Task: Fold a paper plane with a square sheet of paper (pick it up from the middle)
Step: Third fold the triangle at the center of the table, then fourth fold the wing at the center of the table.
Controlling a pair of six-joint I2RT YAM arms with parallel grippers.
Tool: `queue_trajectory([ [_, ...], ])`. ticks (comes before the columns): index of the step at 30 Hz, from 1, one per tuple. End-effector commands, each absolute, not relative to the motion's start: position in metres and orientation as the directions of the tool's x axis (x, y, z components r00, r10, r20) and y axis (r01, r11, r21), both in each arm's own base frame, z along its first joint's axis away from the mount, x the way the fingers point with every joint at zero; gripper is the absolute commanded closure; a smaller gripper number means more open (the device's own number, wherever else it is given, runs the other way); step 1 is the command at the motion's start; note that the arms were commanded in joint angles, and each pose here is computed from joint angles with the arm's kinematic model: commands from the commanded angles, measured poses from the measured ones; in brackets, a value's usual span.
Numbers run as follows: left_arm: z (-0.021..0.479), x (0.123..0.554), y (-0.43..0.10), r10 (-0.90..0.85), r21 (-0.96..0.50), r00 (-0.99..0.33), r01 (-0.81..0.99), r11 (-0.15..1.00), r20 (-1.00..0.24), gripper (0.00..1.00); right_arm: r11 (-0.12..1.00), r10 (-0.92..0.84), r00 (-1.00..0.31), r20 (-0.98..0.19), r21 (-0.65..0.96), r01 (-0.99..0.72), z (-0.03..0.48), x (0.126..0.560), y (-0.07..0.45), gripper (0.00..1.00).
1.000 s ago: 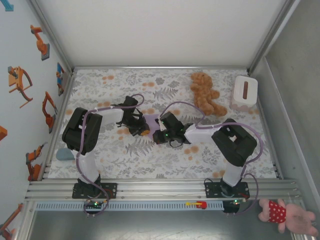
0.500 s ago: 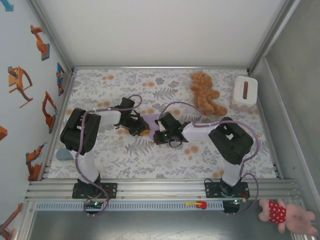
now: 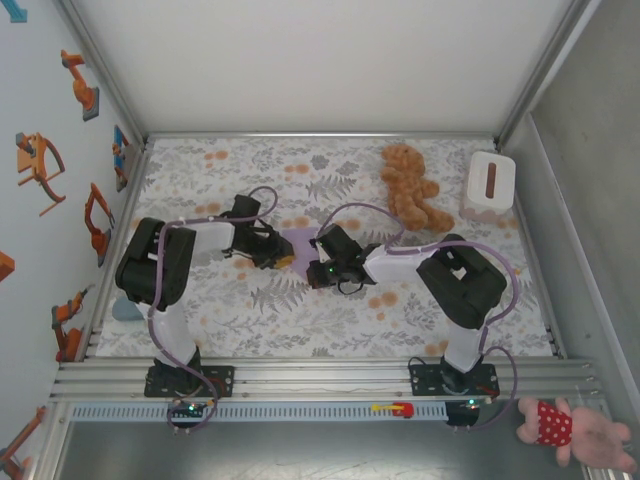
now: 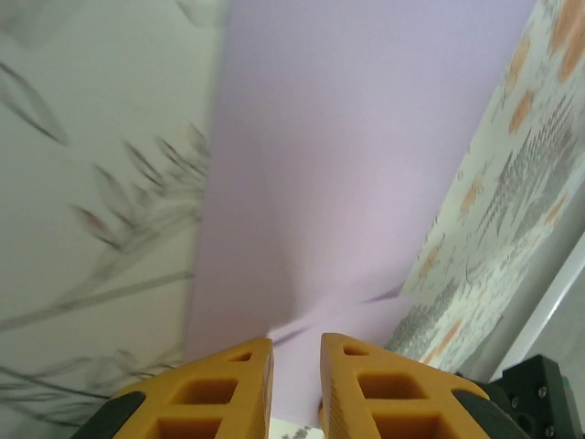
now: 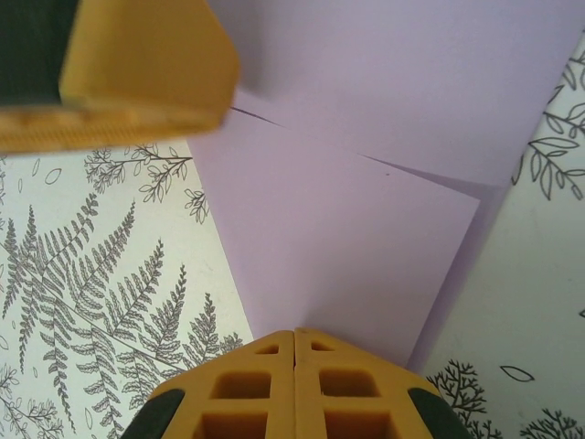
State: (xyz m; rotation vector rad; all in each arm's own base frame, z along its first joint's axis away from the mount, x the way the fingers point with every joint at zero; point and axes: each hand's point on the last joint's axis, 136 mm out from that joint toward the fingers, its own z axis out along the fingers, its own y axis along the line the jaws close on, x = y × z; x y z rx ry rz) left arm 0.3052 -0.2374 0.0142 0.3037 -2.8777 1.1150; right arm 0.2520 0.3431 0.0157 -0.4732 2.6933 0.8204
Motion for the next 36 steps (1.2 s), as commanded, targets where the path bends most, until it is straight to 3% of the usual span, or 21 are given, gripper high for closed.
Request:
queue_trajectory([
  [1, -0.005, 0.332, -0.185, -0.277, -0.527, -0.961, -0.233, 0.817, -0.006, 0.79, 0.889, -0.235, -0.95, -0.205, 0.349, -0.295, -0.028, 0.229, 0.298, 1.0],
  [10, 0.042, 0.335, -0.187, -0.342, -0.613, -0.938, -0.24, 0.753, -0.053, 0.78, 0.786, -0.189, -0.918, -0.348, 0.508, -0.354, 0.025, 0.252, 0.342, 1.0],
  [16, 0.051, 0.313, -0.192, -0.394, -0.652, -0.919, -0.29, 0.7, -0.014, 0.69, 0.714, -0.084, -0.878, -0.472, 0.586, -0.383, 0.075, 0.274, 0.361, 1.0],
  [24, 0.048, 0.29, -0.216, -0.383, -0.677, -0.922, -0.316, 0.664, 0.054, 0.6, 0.77, -0.002, -0.928, -0.373, 0.592, -0.24, 0.055, 0.28, 0.353, 0.93],
  [30, 0.042, 0.289, -0.226, -0.376, -0.674, -0.923, -0.329, 0.661, 0.082, 0.59, 0.816, 0.011, -0.94, -0.341, 0.546, -0.189, 0.039, 0.283, 0.345, 0.85],
  [36, 0.035, 0.287, -0.228, -0.381, -0.662, -0.918, -0.353, 0.661, 0.11, 0.6, 0.838, 0.012, -0.957, -0.289, 0.525, -0.148, 0.018, 0.282, 0.34, 0.84],
])
